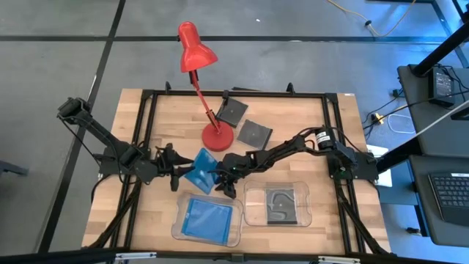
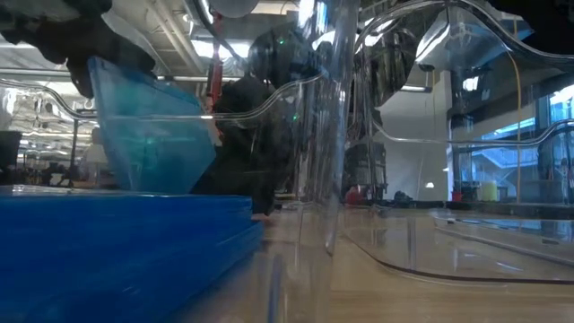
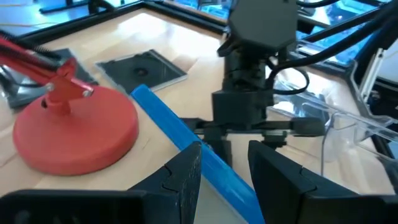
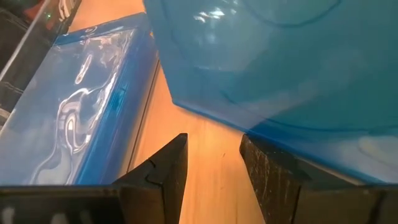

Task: Pick & place jewel cases by type
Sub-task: Put the blue cd case into the left transparent bin

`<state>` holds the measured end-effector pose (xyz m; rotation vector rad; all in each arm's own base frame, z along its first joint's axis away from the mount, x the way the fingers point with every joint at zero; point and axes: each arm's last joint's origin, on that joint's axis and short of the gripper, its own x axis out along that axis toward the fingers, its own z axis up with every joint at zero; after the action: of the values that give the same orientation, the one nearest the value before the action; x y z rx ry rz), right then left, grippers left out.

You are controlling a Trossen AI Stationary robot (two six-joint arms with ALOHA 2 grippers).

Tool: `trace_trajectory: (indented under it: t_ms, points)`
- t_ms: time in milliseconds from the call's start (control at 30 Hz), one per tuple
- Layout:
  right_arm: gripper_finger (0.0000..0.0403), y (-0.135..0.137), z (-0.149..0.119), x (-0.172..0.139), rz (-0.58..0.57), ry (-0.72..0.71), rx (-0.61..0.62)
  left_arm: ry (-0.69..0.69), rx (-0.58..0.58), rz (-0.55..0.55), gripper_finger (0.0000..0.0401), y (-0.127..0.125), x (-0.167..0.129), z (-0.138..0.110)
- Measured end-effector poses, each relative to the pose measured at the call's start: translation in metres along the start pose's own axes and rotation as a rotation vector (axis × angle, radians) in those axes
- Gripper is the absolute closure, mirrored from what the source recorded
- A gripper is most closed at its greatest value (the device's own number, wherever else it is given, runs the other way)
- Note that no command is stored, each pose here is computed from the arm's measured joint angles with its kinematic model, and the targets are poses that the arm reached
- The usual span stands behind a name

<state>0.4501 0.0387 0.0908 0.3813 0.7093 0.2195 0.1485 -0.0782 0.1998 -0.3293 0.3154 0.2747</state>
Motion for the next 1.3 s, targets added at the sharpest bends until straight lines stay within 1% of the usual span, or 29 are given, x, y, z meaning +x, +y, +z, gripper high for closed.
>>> trace_trajectory:
  t_ms: [133,300,467,567,700,933,1133,1300]
  points:
    - [0.0240,0.000,0.001,0.000,-0.002,-0.008,-0.002,-0.008,0.038,-0.007,0.0272,-0.001,0.000,0.001]
    - [0.0240,-0.001,0.002,0.000,-0.004,-0.029,-0.006,-0.020,0.123,0.023,0.0272,0.001,0.001,0.002]
    - [0.0239,-0.001,0.002,0.000,-0.003,-0.032,-0.015,-0.007,0.179,0.063,0.0272,0.004,0.010,0.001]
    - [0.0239,-0.001,0.002,0.000,0.000,-0.031,-0.030,0.014,0.205,0.068,0.0272,0.005,0.016,0.001]
    - [0.0239,-0.001,0.002,0.000,0.001,-0.032,-0.034,-0.001,0.193,0.037,0.0272,0.004,0.020,0.005]
    - [0.0239,-0.001,0.003,0.000,-0.022,-0.044,-0.062,-0.040,0.266,-0.081,0.0272,-0.003,0.021,0.011]
    - [0.0240,-0.001,0.003,0.000,-0.029,-0.046,-0.087,-0.033,0.260,-0.096,0.0272,-0.003,0.022,0.010]
    - [0.0240,-0.002,0.004,0.000,-0.078,-0.058,-0.098,-0.028,0.263,-0.092,0.0272,-0.005,0.025,0.008]
